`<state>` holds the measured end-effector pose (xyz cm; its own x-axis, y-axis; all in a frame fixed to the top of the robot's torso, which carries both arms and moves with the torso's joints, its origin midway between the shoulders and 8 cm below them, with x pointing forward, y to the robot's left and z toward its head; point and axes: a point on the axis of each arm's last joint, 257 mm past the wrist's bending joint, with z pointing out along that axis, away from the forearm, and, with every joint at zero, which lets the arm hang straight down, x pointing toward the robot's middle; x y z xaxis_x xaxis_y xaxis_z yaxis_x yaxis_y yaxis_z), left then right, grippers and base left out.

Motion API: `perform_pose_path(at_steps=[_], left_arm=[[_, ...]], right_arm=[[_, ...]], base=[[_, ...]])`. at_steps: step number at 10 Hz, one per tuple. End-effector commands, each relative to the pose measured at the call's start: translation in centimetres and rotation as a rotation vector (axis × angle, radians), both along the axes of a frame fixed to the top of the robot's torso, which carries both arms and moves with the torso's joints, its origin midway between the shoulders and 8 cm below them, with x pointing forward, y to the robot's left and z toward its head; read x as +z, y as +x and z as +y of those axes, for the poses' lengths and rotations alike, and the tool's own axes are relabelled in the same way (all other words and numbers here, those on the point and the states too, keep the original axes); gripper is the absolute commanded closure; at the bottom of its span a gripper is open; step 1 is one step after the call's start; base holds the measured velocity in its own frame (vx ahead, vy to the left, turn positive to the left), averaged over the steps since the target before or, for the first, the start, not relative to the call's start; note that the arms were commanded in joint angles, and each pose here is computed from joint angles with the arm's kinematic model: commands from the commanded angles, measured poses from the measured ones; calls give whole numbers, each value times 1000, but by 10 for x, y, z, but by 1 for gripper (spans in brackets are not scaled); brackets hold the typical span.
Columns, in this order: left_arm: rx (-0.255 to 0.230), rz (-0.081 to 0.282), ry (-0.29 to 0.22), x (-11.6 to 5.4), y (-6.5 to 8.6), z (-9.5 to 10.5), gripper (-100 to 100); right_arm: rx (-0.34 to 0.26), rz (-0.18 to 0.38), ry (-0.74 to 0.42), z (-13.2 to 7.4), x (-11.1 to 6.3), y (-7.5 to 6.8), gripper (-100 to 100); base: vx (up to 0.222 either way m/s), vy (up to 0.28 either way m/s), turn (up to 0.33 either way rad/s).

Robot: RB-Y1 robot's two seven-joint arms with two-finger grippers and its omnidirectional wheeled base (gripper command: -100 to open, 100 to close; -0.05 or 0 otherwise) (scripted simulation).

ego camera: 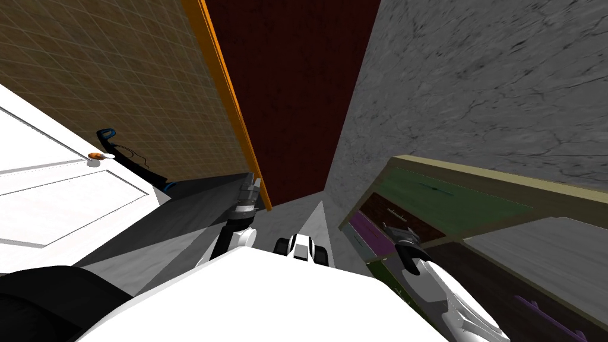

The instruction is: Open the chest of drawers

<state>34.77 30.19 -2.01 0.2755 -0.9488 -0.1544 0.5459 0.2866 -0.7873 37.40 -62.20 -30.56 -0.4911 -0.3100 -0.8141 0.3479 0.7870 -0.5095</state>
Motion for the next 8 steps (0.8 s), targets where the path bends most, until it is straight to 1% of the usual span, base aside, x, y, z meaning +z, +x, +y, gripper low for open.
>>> perform_pose_path(at_steps=[1,3,5,7,8], left_arm=[[0,0,0,0,0,0,0],[0,0,0,0,0,0,0],[0,0,0,0,0,0,0],[0,0,0,0,0,0,0],[0,0,0,0,0,0,0]], right_arm=[[-37,65,-93,-33,3,-11,-100],[-72,129,-190,-64,12,-22,-100],[-100,179,-268,-88,22,-31,-100],[-119,214,-324,-105,31,-38,-100],[-112,202,-306,-99,28,-35,-100]], base=[[55,83,33],[64,109,14],[70,118,-22],[86,98,-28],[37,31,3]])
